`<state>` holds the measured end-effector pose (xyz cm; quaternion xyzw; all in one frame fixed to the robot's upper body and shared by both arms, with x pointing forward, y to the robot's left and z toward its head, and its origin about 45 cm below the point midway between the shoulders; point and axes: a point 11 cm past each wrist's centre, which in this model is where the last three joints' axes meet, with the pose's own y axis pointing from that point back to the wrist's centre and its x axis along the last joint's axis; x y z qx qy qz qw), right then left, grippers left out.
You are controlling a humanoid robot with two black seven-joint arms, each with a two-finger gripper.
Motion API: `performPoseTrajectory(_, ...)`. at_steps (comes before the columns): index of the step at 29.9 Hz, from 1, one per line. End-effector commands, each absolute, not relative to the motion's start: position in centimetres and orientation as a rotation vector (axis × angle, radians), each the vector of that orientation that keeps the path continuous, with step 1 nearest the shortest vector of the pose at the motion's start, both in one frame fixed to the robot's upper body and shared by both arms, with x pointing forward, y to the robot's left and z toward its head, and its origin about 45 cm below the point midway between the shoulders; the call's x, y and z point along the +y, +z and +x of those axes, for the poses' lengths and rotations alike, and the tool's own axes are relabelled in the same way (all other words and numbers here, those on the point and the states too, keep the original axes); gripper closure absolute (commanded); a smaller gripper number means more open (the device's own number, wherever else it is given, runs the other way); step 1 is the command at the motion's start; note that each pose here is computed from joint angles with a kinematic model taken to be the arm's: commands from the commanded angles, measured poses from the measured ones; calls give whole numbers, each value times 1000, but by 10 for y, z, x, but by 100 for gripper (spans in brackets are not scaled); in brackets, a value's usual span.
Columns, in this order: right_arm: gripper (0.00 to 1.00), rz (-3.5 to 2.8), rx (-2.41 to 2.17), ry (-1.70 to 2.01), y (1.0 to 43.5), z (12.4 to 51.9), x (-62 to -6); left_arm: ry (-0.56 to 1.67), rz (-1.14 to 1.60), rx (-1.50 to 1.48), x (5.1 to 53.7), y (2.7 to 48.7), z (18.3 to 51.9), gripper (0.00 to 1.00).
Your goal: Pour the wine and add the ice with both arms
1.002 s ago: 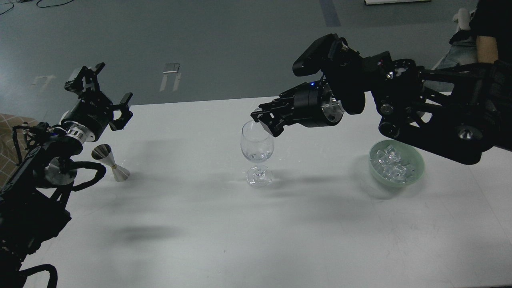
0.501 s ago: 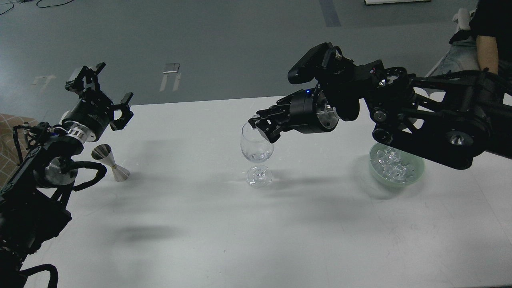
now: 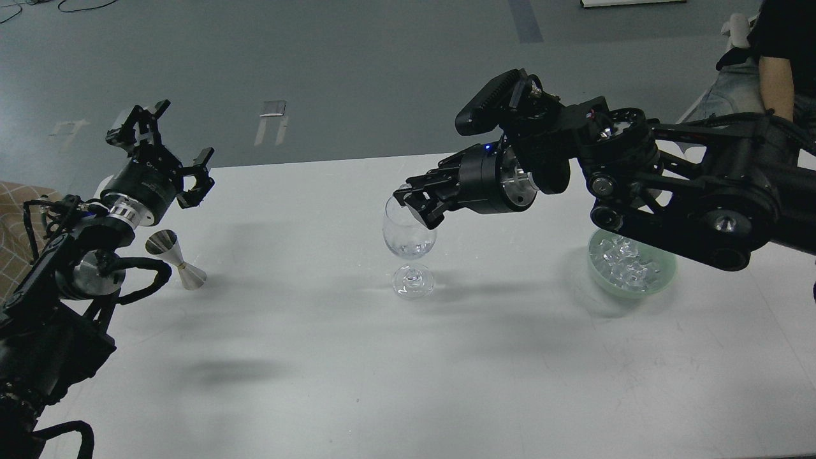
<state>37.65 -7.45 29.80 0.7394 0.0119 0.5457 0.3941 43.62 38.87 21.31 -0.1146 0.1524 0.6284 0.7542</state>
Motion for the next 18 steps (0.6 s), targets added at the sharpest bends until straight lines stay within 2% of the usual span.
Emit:
performPoseTrajectory(1,69,1870,24,1384,298,377,-73,1372,-250,333,389,213,436,1)
performPoseTrajectory(4,62,1871,25,1386,298,377,-71,1372,-250,333,389,213,436,1)
performPoseTrajectory(14,58,1867,16,1391,301,377,-71,1371,-249,333,389,213,436,1)
performPoseTrajectory(18,55,1869,-20,1405,314,383,-72,1370,-250,332,389,213,436,1)
